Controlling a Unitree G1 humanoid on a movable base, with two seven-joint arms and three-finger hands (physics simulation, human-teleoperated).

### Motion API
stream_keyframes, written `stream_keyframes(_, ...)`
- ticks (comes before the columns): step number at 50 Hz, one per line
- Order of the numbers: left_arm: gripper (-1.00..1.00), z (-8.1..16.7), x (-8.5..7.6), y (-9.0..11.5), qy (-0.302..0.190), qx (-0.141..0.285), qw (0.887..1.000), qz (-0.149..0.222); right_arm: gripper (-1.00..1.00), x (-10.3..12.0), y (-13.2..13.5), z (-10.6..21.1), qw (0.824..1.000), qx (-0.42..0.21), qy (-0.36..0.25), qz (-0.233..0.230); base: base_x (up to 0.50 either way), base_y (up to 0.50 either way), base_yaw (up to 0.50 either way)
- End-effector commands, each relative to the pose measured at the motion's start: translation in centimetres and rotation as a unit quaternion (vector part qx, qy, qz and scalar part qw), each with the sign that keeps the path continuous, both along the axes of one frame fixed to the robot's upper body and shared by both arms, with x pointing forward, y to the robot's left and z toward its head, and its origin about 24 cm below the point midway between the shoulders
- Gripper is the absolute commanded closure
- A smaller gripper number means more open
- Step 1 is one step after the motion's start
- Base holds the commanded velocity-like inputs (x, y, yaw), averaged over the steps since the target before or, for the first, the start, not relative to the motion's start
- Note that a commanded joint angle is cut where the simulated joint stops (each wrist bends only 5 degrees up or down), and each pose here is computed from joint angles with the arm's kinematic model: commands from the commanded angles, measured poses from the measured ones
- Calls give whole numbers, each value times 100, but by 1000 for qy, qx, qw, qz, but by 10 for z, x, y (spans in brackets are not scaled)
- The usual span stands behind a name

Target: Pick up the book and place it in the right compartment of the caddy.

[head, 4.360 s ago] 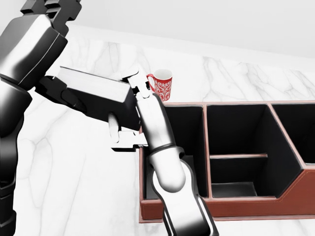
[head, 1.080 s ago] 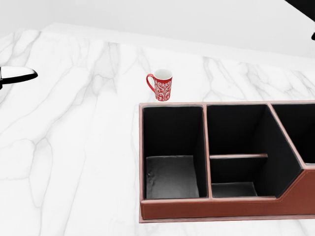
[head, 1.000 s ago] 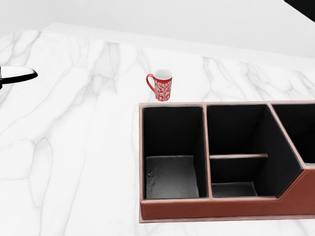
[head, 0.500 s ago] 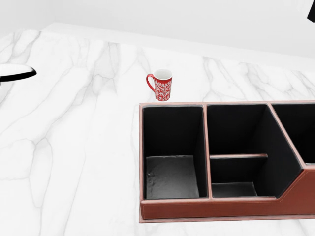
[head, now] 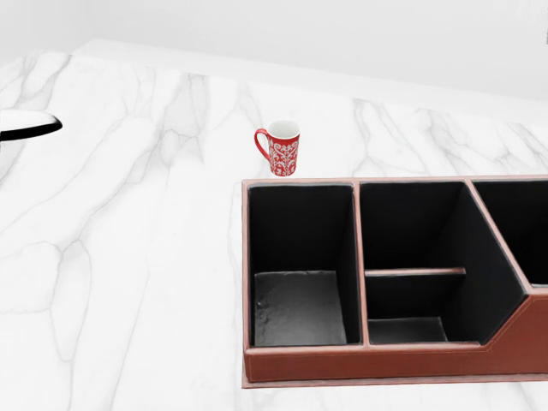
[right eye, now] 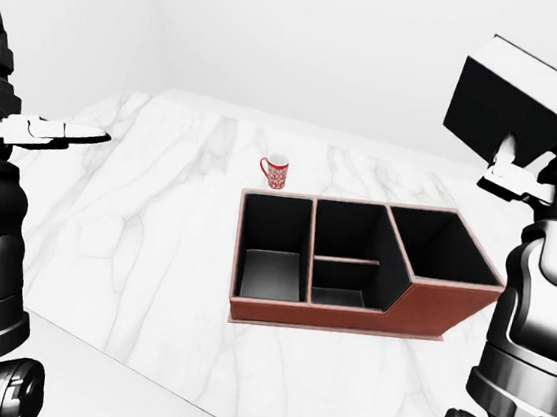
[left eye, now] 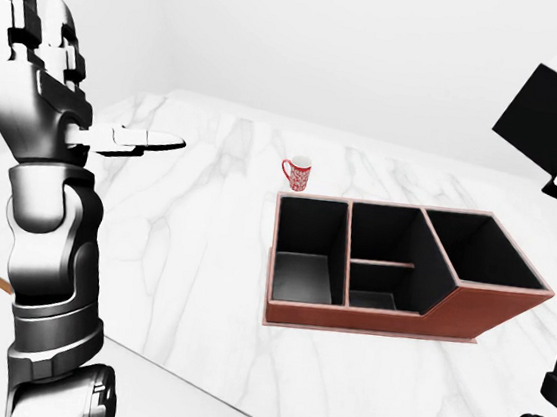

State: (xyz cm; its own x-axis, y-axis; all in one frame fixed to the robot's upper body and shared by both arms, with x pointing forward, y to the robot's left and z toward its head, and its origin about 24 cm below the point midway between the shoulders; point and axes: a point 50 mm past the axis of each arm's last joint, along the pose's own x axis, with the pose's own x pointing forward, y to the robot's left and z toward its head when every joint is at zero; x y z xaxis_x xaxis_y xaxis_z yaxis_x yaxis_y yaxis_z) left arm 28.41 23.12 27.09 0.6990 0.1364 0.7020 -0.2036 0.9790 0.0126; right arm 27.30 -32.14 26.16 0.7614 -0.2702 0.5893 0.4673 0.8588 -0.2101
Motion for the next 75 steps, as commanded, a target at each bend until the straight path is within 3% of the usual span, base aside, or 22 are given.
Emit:
stream_keyframes(1,-100,0,0,0,-1,0,1000,0,100,-5,-1,6,999,22,-27,7,0,0,0)
stream_keyframes(49,-100,5,1,4,-4,2,1000,8,100,-3,-20,-12,998,54,10,-15,0,0,0)
stream_keyframes(50,-100,6,1,3,-5,3,1000,8,100,-2,-22,-24,997,64,27,-18,0,0,0)
stream_keyframes(53,-100,6,1,4,-7,2,1000,8,100,-5,-21,-14,998,54,12,-16,0,0,0)
stream_keyframes(75,-100,10,-4,3,-19,4,1000,6,100,-4,-27,-23,998,57,33,-24,0,0,0)
